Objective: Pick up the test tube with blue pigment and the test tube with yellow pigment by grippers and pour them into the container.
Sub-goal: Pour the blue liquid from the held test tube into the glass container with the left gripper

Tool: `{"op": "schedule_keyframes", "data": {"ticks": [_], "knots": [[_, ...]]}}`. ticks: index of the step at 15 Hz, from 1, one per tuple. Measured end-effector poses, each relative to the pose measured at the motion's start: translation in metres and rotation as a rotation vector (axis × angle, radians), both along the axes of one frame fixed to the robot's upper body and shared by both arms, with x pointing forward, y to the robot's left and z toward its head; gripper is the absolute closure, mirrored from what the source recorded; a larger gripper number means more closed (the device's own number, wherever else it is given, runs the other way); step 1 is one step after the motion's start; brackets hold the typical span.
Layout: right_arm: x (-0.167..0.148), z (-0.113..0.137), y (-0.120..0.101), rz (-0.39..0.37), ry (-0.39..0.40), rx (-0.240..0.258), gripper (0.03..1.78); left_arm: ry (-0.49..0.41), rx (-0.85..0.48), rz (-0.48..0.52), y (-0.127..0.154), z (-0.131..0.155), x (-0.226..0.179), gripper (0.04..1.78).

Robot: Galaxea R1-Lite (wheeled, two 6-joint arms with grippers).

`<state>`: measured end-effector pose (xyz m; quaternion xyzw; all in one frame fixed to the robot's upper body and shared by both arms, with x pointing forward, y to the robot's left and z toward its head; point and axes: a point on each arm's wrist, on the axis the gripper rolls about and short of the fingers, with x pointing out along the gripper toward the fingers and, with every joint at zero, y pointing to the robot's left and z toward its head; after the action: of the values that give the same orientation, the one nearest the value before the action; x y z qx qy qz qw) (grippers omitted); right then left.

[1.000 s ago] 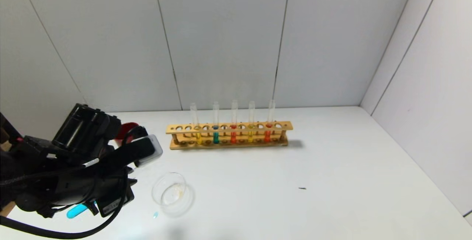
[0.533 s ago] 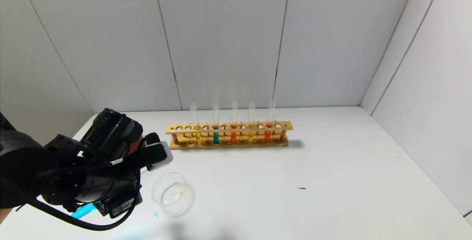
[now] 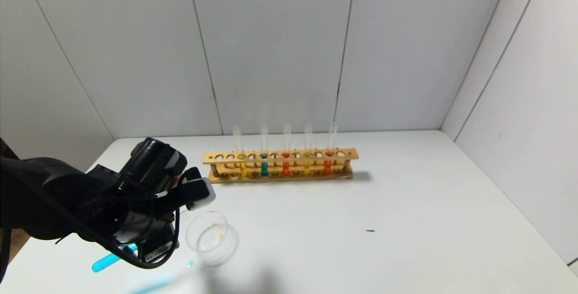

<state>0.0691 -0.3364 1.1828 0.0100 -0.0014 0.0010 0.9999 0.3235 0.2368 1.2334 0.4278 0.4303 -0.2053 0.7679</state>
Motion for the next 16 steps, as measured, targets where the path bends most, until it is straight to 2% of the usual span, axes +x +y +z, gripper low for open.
{"op": "schedule_keyframes", "data": {"ticks": [8,11,16], "knots": [[0.000,0.000,0.000,0.000,0.000,0.000,0.10,0.095,0.075,0.009,-0.004,-0.022,0.011,1.50],[0.000,0.000,0.000,0.000,0.000,0.000,0.10,0.139,0.102,0.010,-0.005,-0.019,0.013,1.50],[0.000,0.000,0.000,0.000,0.000,0.000,0.10,0.159,0.115,-0.003,-0.010,-0.010,0.017,1.50]]}}
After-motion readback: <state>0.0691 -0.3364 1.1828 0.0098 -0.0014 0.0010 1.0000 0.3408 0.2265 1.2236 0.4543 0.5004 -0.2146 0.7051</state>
